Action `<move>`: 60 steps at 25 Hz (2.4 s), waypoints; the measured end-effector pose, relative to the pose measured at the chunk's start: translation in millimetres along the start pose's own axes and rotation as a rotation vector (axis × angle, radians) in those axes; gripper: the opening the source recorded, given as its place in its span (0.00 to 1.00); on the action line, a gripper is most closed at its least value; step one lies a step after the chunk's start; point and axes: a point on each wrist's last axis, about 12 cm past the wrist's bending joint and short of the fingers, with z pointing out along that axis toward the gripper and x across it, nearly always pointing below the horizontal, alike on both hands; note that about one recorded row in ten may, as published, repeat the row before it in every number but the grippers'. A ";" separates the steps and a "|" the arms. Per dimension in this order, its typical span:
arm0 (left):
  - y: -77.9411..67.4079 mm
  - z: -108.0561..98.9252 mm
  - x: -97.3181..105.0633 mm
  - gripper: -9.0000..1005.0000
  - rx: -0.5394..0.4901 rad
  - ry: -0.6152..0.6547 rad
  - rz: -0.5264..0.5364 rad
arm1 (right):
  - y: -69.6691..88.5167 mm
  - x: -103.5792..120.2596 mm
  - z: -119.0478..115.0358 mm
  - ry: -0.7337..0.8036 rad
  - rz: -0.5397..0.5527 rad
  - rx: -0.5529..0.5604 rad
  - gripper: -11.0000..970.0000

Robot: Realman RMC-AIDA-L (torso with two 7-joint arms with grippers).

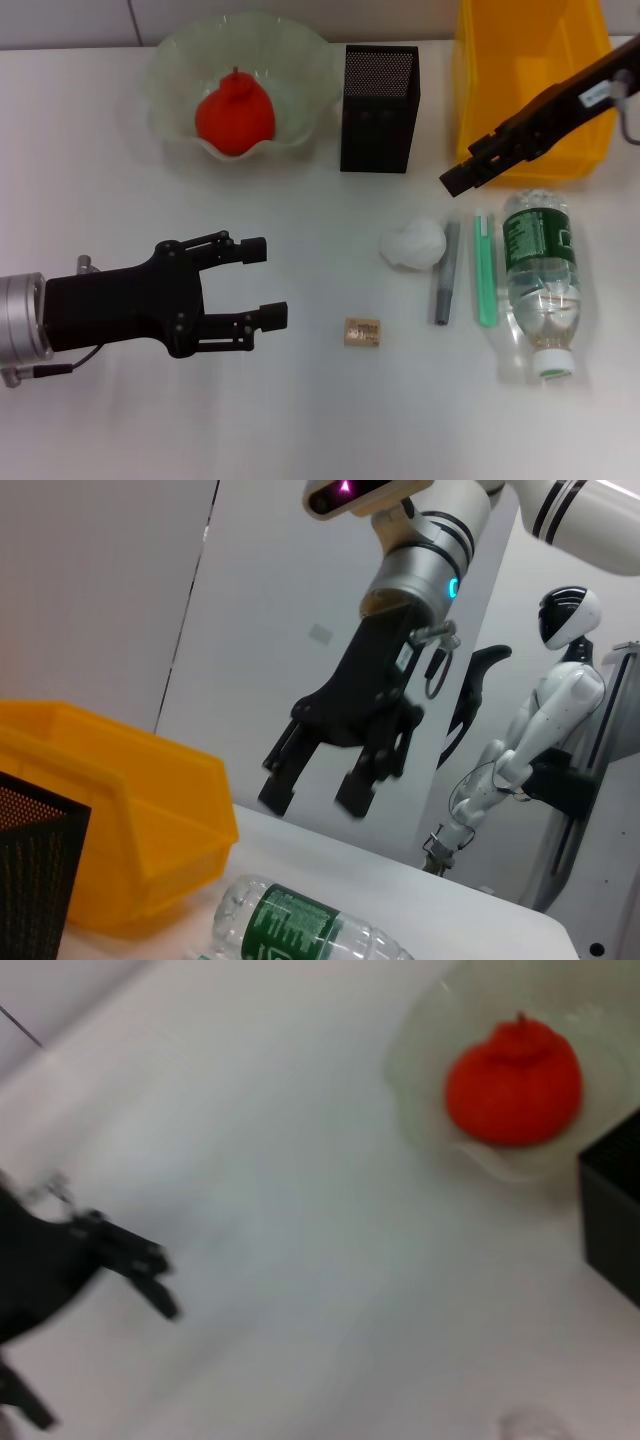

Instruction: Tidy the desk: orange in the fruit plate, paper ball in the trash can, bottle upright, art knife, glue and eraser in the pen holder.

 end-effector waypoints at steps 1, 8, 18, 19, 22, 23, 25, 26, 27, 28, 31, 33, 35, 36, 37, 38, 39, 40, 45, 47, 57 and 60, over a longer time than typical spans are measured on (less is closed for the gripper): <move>0.0 0.0 0.0 0.85 0.000 0.000 0.000 | 0.0 0.0 0.0 0.000 0.000 0.000 0.70; 2.9 0.1 2.4 0.85 -0.016 0.031 -0.001 | 2.7 -14.6 39.0 0.136 -0.070 0.144 0.69; 6.8 4.1 1.7 0.85 -0.024 0.051 0.002 | 2.7 -12.4 76.7 0.159 -0.155 0.203 0.68; 7.0 4.5 1.6 0.85 -0.025 0.052 0.002 | 2.1 -11.7 79.9 0.158 -0.161 0.204 0.68; 7.4 4.9 1.5 0.85 -0.026 0.052 -0.003 | 0.4 -11.1 89.8 0.143 -0.186 0.205 0.68; 7.4 4.9 1.5 0.85 -0.026 0.052 -0.003 | 0.4 -11.1 89.8 0.143 -0.186 0.205 0.68; 7.7 5.2 1.2 0.85 -0.027 0.052 -0.005 | 0.2 -10.0 96.2 0.128 -0.201 0.184 0.67; 7.7 5.2 1.2 0.85 -0.027 0.052 -0.005 | 0.2 -10.0 96.2 0.128 -0.201 0.184 0.67; 7.8 5.3 1.1 0.85 -0.027 0.052 -0.006 | 0.3 -9.7 98.0 0.130 -0.203 0.181 0.67; 8.1 5.4 0.9 0.85 -0.028 0.052 -0.006 | 0.2 -9.5 100.5 0.133 -0.209 0.182 0.67; 8.3 5.5 0.6 0.84 -0.029 0.051 -0.005 | 0.3 -8.5 107.2 0.151 -0.236 0.199 0.67; 8.5 5.5 0.4 0.84 -0.030 0.050 -0.006 | 0.5 -7.7 109.0 0.158 -0.240 0.200 0.67; 8.6 6.3 0.2 0.84 -0.029 0.048 -0.007 | 0.6 -4.9 113.6 0.176 -0.248 0.202 0.67; 8.6 6.3 0.2 0.84 -0.029 0.048 -0.007 | 0.6 -4.3 114.6 0.181 -0.250 0.202 0.67; 8.6 6.5 0.2 0.84 -0.029 0.048 -0.008 | 0.6 -4.3 114.6 0.181 -0.250 0.202 0.66; 8.6 6.6 0.2 0.84 -0.029 0.048 -0.010 | 0.9 -3.7 115.6 0.187 -0.254 0.201 0.66; 8.6 6.6 0.2 0.84 -0.029 0.048 -0.013 | 1.4 -3.4 116.5 0.191 -0.258 0.200 0.66; 8.8 6.7 0.1 0.84 -0.030 0.048 -0.015 | 2.5 -3.1 117.9 0.198 -0.265 0.199 0.66; 9.0 6.8 -0.1 0.84 -0.030 0.048 -0.018 | 2.8 -1.4 119.0 0.203 -0.261 0.197 0.66; 9.4 7.1 -0.5 0.84 -0.031 0.047 -0.017 | 3.0 -0.9 118.8 0.203 -0.255 0.196 0.66; 10.4 9.3 -1.6 0.84 -0.033 0.044 -0.011 | 8.6 -8.3 106.8 0.181 -0.229 0.190 0.59; 10.5 9.4 -1.8 0.84 -0.033 0.044 -0.010 | 16.5 -20.4 78.0 0.116 -0.183 0.187 0.56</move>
